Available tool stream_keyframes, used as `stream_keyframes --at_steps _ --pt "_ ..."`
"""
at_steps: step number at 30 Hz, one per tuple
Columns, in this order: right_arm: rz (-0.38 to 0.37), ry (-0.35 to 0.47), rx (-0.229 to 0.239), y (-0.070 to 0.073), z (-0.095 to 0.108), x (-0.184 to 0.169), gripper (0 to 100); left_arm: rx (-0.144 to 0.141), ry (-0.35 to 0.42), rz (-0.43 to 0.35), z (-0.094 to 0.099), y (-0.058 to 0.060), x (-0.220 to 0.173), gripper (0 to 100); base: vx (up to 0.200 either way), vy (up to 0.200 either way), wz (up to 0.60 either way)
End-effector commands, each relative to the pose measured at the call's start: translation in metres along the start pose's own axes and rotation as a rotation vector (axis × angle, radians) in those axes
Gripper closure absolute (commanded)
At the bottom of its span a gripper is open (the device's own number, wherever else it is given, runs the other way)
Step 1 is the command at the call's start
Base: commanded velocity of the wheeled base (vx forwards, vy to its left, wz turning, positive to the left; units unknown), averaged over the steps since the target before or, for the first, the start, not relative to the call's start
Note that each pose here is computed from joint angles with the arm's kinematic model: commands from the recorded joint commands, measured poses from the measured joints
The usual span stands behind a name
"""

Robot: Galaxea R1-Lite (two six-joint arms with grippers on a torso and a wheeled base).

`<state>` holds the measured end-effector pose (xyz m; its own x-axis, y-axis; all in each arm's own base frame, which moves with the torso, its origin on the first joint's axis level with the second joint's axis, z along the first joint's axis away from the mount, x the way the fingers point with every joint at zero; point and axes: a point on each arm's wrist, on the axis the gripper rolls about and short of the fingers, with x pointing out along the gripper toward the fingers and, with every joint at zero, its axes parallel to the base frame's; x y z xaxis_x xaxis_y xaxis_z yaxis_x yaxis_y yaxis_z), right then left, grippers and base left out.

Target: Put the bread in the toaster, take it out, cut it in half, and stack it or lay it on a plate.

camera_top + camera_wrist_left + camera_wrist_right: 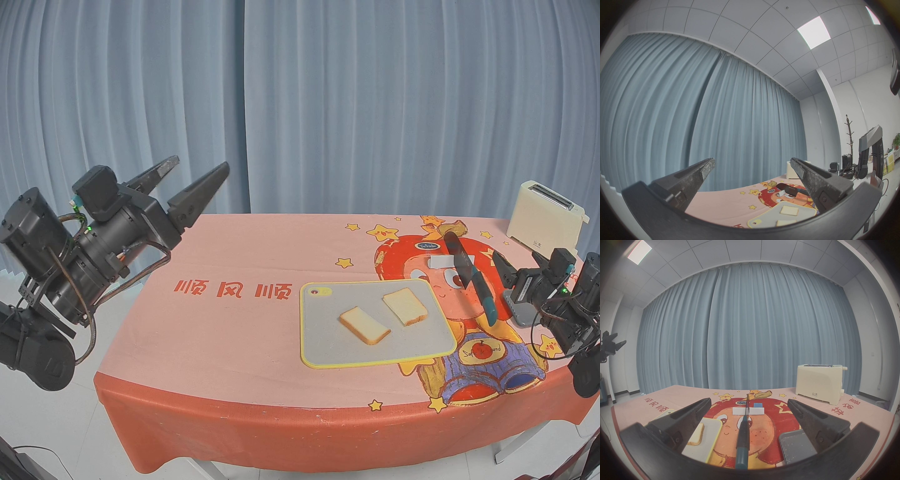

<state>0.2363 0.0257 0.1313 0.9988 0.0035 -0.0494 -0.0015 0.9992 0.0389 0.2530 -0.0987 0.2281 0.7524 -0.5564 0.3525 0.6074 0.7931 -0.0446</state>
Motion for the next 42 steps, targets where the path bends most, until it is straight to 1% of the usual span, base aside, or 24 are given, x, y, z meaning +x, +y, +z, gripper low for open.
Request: stream_keyframes --at_steps 1,2,3,4,5,7,8,9,11,12,13,15,18,20,22,23,25,26,28,31,32,35,38,42 --pt "0.023 -0.009 -0.001 0.004 0.001 -0.005 0 0.046 -0.012 0.070 0.018 0.006 -0.026 0 0.000 0.000 0.00" --pt "0.028 -0.012 -0.001 0.005 0.002 -0.005 0 0.059 -0.002 0.084 0.018 0.007 -0.031 0 0.000 0.000 0.00" --pt "0.031 -0.015 -0.002 0.006 0.003 -0.005 0 0.080 0.003 0.105 0.020 0.009 -0.041 0 0.000 0.000 0.00" --pt "0.031 -0.015 -0.001 0.006 0.003 -0.005 0 0.086 0.006 0.111 0.020 0.009 -0.043 0 0.000 0.000 0.00" --pt "0.033 -0.021 0.000 0.006 0.004 -0.005 0 0.106 0.019 0.136 0.019 0.012 -0.053 0 0.000 0.000 0.00" --pt "0.050 -0.038 0.002 0.009 0.008 -0.008 0 0.143 0.049 0.197 0.016 0.019 -0.070 0 0.000 0.000 0.00" --pt "0.052 -0.041 0.002 0.009 0.009 -0.009 0 0.148 0.054 0.208 0.016 0.021 -0.073 0 0.000 0.000 0.00" --pt "0.055 -0.049 0.004 0.009 0.010 -0.010 0 0.169 0.083 0.258 0.012 0.027 -0.087 0 0.000 0.000 0.00" --pt "0.056 -0.055 0.005 0.009 0.012 -0.011 0 0.187 0.116 0.328 0.008 0.034 -0.107 0 0.000 0.000 0.00" --pt "0.054 -0.059 0.006 0.009 0.013 -0.011 0 0.190 0.121 0.344 0.008 0.034 -0.114 0 0.000 0.000 0.00" --pt "0.054 -0.059 0.006 0.009 0.013 -0.011 0 0.190 0.121 0.344 0.008 0.034 -0.114 0 0.000 0.000 0.00" --pt "0.058 -0.076 0.006 0.009 0.017 -0.014 0 0.197 0.124 0.361 0.006 0.024 -0.134 0 0.000 0.000 0.00" --pt "0.061 -0.084 0.006 0.010 0.018 -0.015 0 0.198 0.127 0.362 0.003 0.010 -0.155 0 0.000 0.000 0.00" --pt "0.062 -0.105 0.009 0.010 0.023 -0.018 0 0.206 0.117 0.359 0.004 -0.003 -0.172 0 0.000 0.000 0.00" --pt "0.074 -0.130 0.012 0.010 0.029 -0.022 0 0.225 0.076 0.356 0.012 -0.011 -0.181 0 0.000 0.000 0.00" --pt "0.087 -0.133 0.011 0.010 0.030 -0.022 0 0.241 0.050 0.352 0.016 -0.016 -0.185 0 0.000 0.000 0.00" --pt "0.102 -0.137 0.012 0.009 0.032 -0.023 0 0.256 0.020 0.347 0.023 -0.024 -0.193 0 0.000 0.000 0.00" --pt "0.101 -0.138 0.012 0.009 0.032 -0.023 0 0.258 0.019 0.349 0.024 -0.027 -0.197 0 0.000 0.000 0.00" --pt "0.099 -0.145 0.013 0.009 0.033 -0.023 0 0.251 0.034 0.352 0.023 -0.034 -0.207 0 0.000 0.000 0.00" --pt "0.101 -0.163 0.012 0.009 0.036 -0.025 0 0.246 0.059 0.353 0.021 -0.051 -0.231 0 0.000 0.000 0.00" --pt "0.103 -0.172 0.013 0.009 0.038 -0.028 0 0.245 0.078 0.354 0.018 -0.057 -0.241 0 0.000 0.000 0.00" --pt "0.107 -0.184 0.014 0.009 0.042 -0.030 0 0.221 0.131 0.361 0.008 -0.067 -0.259 0 0.000 0.000 0.00" --pt "0.107 -0.183 0.014 0.009 0.041 -0.031 0 0.207 0.166 0.363 -0.001 -0.076 -0.275 0 0.000 0.000 0.00" --pt "0.112 -0.199 0.016 0.010 0.044 -0.033 0 0.183 0.218 0.366 -0.018 -0.084 -0.295 0 0.000 0.000 0.00"
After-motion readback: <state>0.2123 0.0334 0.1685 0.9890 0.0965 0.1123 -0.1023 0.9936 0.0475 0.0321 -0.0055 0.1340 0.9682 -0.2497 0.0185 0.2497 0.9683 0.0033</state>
